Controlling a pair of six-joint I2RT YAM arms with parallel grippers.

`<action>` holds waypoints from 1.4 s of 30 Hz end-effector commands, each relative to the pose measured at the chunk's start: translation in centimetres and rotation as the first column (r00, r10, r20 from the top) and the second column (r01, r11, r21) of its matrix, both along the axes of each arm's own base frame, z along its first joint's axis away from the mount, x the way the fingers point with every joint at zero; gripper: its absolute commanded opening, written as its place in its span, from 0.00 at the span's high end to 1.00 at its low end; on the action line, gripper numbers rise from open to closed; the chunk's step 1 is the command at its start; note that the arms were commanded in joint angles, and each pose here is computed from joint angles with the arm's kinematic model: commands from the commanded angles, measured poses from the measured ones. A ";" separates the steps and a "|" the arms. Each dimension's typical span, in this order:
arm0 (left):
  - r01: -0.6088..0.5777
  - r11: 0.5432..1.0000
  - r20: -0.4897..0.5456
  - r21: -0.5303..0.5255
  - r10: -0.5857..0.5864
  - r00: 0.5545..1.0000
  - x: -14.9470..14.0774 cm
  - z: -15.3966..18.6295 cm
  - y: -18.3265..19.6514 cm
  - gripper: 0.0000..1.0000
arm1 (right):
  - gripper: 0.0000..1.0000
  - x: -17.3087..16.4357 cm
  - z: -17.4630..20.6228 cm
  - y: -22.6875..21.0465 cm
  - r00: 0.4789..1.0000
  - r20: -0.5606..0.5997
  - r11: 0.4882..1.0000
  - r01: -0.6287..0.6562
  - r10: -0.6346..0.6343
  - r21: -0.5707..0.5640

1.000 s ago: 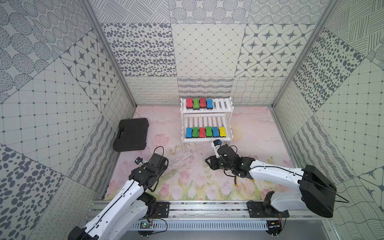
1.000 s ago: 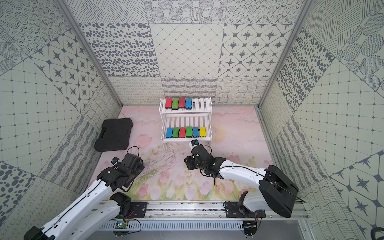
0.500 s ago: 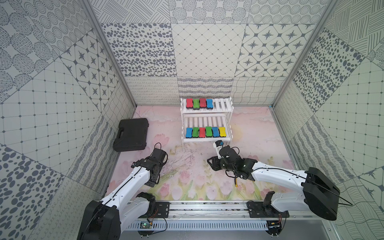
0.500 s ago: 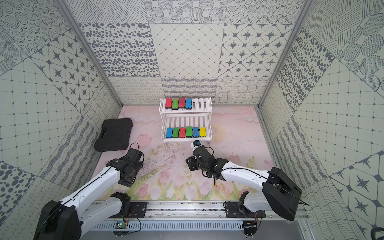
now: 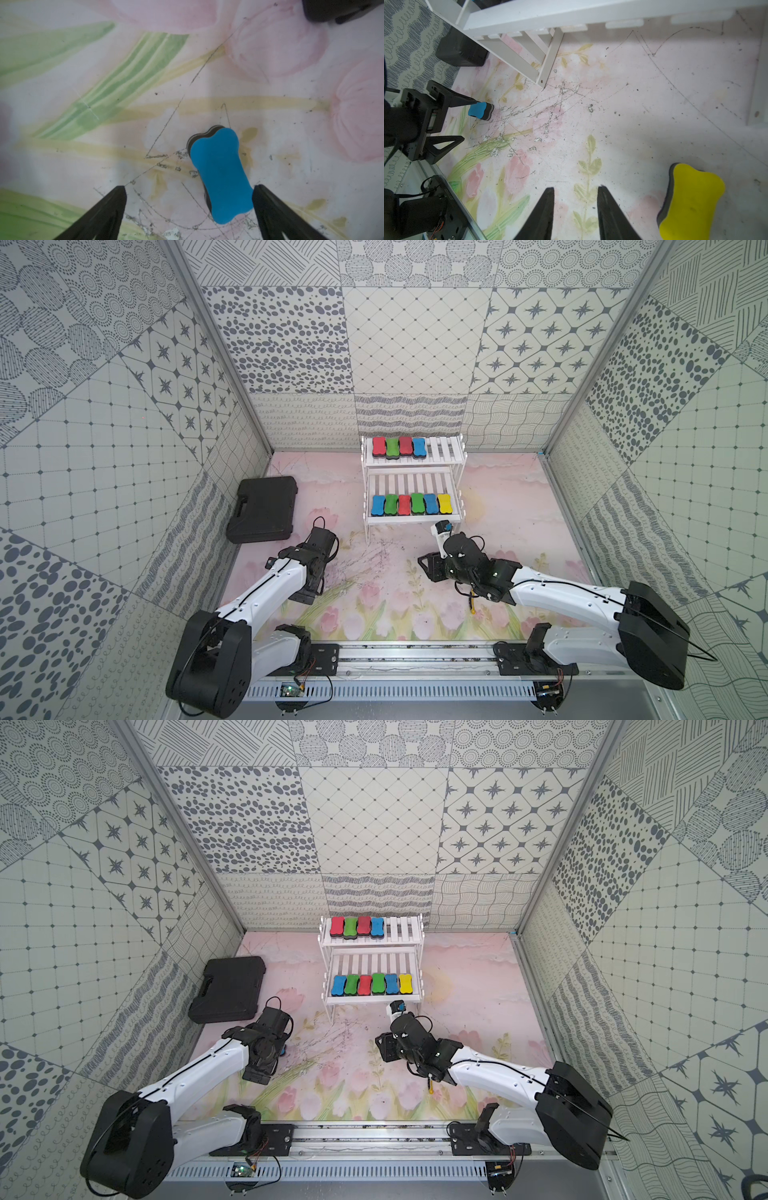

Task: Remove the whiteboard erasers from the shelf
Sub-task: Pick up the whiteboard eraser from the center of the board.

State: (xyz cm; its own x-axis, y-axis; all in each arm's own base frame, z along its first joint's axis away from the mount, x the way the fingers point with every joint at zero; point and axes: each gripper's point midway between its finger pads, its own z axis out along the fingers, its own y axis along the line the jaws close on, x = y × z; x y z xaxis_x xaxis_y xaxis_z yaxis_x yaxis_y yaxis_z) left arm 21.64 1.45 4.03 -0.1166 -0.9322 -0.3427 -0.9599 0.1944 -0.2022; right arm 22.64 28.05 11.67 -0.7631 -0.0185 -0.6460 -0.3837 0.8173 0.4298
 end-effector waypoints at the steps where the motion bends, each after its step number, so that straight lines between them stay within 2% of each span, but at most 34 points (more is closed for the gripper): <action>1: -0.032 0.999 0.020 0.043 0.031 0.999 1.4 -0.1 0.8 0.01 | 0.62 0.1 0.7 -0.5 0.999 0.026 1.000 0.018 -0.019 0.021; 7: -0.048 0.999 -0.019 0.008 0.048 0.999 1.3 -2.3 0.8 0.03 | 0.62 -0.1 0.8 -1.1 0.999 0.026 0.999 0.036 -0.037 0.024; 16: -0.017 0.996 -0.081 -0.090 0.010 0.997 1.3 -4.5 -0.2 0.48 | 0.62 0.1 1.4 -2.4 0.996 0.046 0.997 0.073 -0.074 0.017; 17: -0.012 0.995 -0.081 -0.094 0.005 0.997 1.2 -4.5 -0.3 0.51 | 0.62 0.1 1.4 -2.6 0.996 0.047 0.997 0.078 -0.079 0.015; 21: 0.031 0.992 -0.064 -0.122 -0.040 0.997 1.0 -4.0 -0.8 0.52 | 0.62 0.2 1.7 -2.9 0.995 0.055 0.996 0.085 -0.086 0.019; 28: 0.189 0.969 0.003 -0.162 -0.191 0.982 -0.2 -2.8 -2.8 0.57 | 0.62 0.4 2.0 -3.9 0.992 0.054 0.993 0.116 -0.117 0.027; 32: 0.315 0.939 0.082 -0.141 -0.306 0.949 -0.8 -1.0 -4.3 0.57 | 0.62 0.3 2.2 -4.8 0.989 0.054 0.990 0.137 -0.139 0.037; 37: 0.466 0.874 0.129 -0.137 -0.451 0.883 -1.3 0.5 -6.8 0.59 | 0.62 0.1 2.6 -5.9 0.986 0.055 0.987 0.157 -0.159 0.039; 42: 0.642 0.763 0.105 -0.077 -0.634 0.766 -1.4 1.3 -11.0 0.60 | 0.62 0.0 3.7 -7.3 0.979 0.074 0.981 0.186 -0.189 0.052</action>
State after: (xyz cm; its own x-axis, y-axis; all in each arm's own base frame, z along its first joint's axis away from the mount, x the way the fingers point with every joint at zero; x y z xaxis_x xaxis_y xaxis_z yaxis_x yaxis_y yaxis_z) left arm 21.15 -5.92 4.85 -0.5030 -0.8201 -0.2726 -0.7411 0.5716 -0.3521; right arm 22.56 21.71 14.78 -0.7153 0.1235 -0.6878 -0.2771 0.8535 0.4414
